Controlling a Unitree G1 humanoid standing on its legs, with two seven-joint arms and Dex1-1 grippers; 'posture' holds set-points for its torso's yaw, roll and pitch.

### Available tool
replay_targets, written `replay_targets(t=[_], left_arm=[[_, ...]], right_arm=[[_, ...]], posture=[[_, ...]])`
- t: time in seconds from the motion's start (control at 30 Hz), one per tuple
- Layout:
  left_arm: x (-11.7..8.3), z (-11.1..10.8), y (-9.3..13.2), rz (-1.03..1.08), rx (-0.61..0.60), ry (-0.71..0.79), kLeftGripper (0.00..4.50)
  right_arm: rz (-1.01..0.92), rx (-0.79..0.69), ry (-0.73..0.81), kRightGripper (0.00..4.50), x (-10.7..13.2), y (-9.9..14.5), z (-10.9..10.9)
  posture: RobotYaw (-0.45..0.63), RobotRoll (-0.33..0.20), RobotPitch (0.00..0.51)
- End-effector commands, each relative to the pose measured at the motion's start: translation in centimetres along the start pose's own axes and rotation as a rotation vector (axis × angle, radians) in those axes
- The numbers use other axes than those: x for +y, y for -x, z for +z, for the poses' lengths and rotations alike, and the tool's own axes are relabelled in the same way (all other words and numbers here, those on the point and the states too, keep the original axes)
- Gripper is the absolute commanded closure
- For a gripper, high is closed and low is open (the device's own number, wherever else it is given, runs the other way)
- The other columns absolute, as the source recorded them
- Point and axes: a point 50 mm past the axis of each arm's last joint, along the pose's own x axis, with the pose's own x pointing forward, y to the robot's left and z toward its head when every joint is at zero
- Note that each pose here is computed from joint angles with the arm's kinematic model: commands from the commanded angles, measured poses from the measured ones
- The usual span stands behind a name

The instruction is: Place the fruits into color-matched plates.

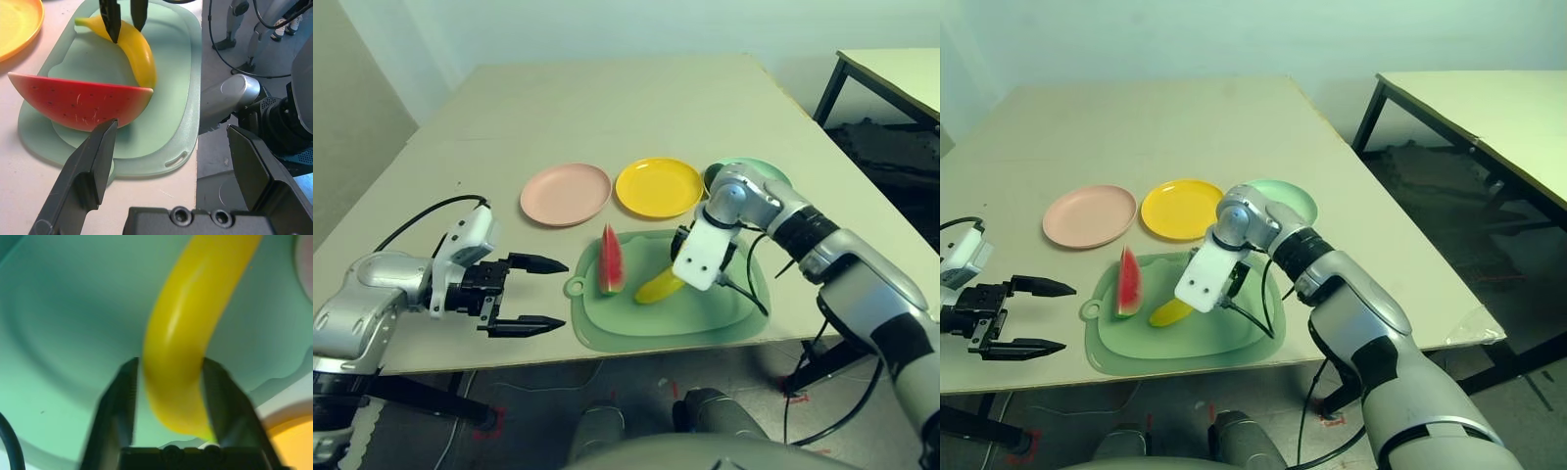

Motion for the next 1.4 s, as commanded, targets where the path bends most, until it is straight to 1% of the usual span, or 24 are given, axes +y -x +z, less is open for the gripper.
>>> replay_targets(t=[0.03,0.23,0.37,0.43,0.53,0.6,0.67,0.73,0.83,1.0,1.07,1.13,1.2,1.23,1.3,1.4], left_arm=[[0.1,0.0,0.2,0.005,0.014,0.003,0.0],[1.0,-0.7,0.4,0.157,0.062,0.082,0.0],[1.5,-0.3,0.1,0.259,0.005,0.124,0.0],[1.7,-0.1,0.0,0.296,-0.034,0.165,0.0],[2.2,-0.1,0.2,0.366,-0.05,0.219,0.0],[2.3,-0.2,0.2,0.372,-0.036,0.216,0.0],[2.3,-0.3,0.3,0.366,-0.021,0.205,0.0],[2.2,-0.4,0.3,0.364,-0.017,0.201,0.0],[2.2,-0.5,0.4,0.367,-0.024,0.2,0.0],[2.0,-0.8,0.9,0.387,-0.002,0.181,0.0],[1.9,-0.9,1.0,0.391,0.005,0.177,0.0],[1.8,-1.0,1.1,0.394,0.007,0.176,0.0],[1.6,-1.2,1.1,0.394,0.01,0.177,0.0],[1.5,-1.3,1.1,0.393,0.012,0.178,0.0],[1.5,-1.4,1.1,0.391,0.025,0.167,0.0],[1.6,-2.0,0.8,0.377,0.056,0.136,0.0]], right_arm=[[-0.045,-0.01,-0.036,2.87,-0.4,0.3,-0.1],[-0.088,-0.009,-0.087,2.87,-0.9,1.0,-0.6],[-0.145,-0.008,-0.13,2.87,-1.6,2.4,-1.1],[-0.221,-0.04,-0.199,2.87,-2.6,3.8,-1.3],[-0.446,0.028,-0.318,2.87,-4.7,7.2,-2.7],[-0.518,0.064,-0.364,2.87,-5.2,8.0,-3.3],[-0.582,0.11,-0.426,2.87,-5.4,8.3,-4.0],[-0.625,0.169,-0.459,2.87,-5.4,8.2,-4.6],[-0.681,0.157,-0.551,2.87,-5.5,7.2,-5.0],[-0.628,0.209,-0.625,2.87,-4.2,3.7,-5.8],[-0.618,0.234,-0.639,2.87,-3.7,2.9,-6.2],[-0.607,0.209,-0.673,2.87,-3.4,2.2,-6.2],[-0.604,0.196,-0.679,2.1,-3.3,1.9,-6.2],[-0.605,0.2,-0.673,1.8,-3.3,1.9,-6.2],[-0.612,0.208,-0.66,1.16,-3.3,2.1,-6.2],[-0.626,0.21,-0.634,0.04,-3.3,2.8,-6.3]], posture=[[-0.01,0.0,0.022],[-0.01,0.0,0.025],[-0.01,0.0,0.029],[-0.01,0.0,0.028],[-0.01,0.0,0.028],[-0.01,0.0,0.029],[-0.01,0.0,0.029],[-0.01,0.0,0.031],[0.0,0.0,0.032],[0.02,0.0,0.044],[0.02,0.0,0.045],[0.03,0.0,0.046],[0.03,0.0,0.052],[0.03,0.0,0.052],[0.03,0.0,0.052],[0.01,0.0,0.048]])
